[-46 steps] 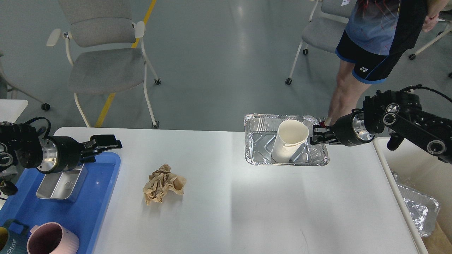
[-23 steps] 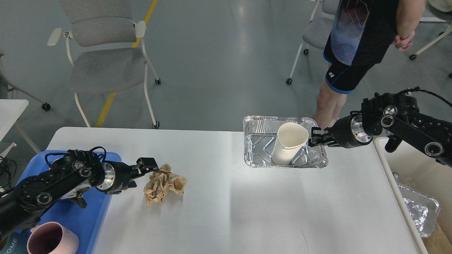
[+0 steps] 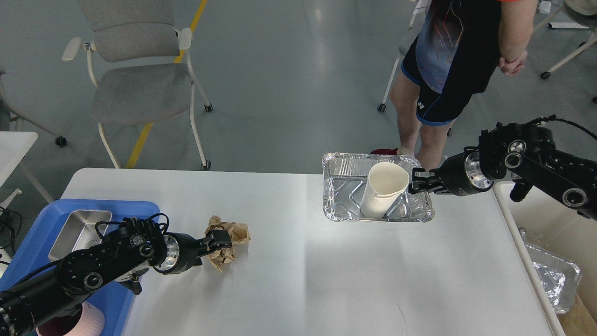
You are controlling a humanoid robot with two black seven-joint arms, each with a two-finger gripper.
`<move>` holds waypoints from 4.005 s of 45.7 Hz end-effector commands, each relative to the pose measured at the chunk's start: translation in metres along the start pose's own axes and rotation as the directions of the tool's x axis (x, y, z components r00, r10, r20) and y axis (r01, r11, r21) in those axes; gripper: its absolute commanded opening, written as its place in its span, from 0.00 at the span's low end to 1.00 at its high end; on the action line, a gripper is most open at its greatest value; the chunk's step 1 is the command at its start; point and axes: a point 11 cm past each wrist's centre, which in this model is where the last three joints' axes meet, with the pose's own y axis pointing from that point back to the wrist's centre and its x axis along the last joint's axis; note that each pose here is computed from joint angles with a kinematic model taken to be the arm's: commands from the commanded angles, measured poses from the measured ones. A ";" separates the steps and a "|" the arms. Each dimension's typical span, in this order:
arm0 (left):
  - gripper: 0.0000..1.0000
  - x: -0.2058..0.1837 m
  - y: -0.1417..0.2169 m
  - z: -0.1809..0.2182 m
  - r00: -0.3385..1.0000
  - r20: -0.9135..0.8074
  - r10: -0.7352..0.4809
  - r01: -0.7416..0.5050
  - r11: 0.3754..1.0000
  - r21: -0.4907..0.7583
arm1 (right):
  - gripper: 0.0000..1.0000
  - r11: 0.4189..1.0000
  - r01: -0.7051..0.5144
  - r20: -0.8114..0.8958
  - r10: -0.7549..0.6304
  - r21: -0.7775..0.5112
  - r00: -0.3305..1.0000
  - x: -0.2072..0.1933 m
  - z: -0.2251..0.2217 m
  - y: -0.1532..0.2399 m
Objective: Tidy desktop
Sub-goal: 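Grasp the crumpled brown paper with the left gripper and lift it, then carry the brown paper with the left gripper and release it into the foil tray, then carry the foil tray with the right gripper into the white bin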
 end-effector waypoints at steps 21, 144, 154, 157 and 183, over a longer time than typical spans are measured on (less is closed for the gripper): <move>0.00 0.014 0.012 0.010 1.000 0.024 0.015 -0.015 1.000 0.019 | 0.00 1.000 -0.002 0.008 0.002 -0.004 1.000 -0.002 0.003 -0.001; 0.91 0.036 0.060 0.230 0.847 -0.444 -0.292 -0.115 0.715 -0.690 | 0.00 1.000 -0.007 0.008 0.007 0.013 1.000 0.000 -0.002 -0.002; 0.92 0.082 0.067 0.157 0.571 -0.704 -0.422 -0.406 0.600 -0.689 | 0.00 1.000 -0.010 0.012 0.010 0.012 1.000 -0.001 -0.001 -0.003; 0.92 0.096 0.066 0.132 0.477 -0.757 -0.446 -0.503 0.568 -0.651 | 0.00 1.000 -0.007 0.015 0.006 0.011 1.000 -0.002 0.000 -0.004; 0.97 0.122 0.065 0.049 0.148 -0.811 -0.566 -0.722 0.498 -0.480 | 0.00 0.997 -0.069 0.075 0.071 -0.029 0.995 0.008 0.032 0.023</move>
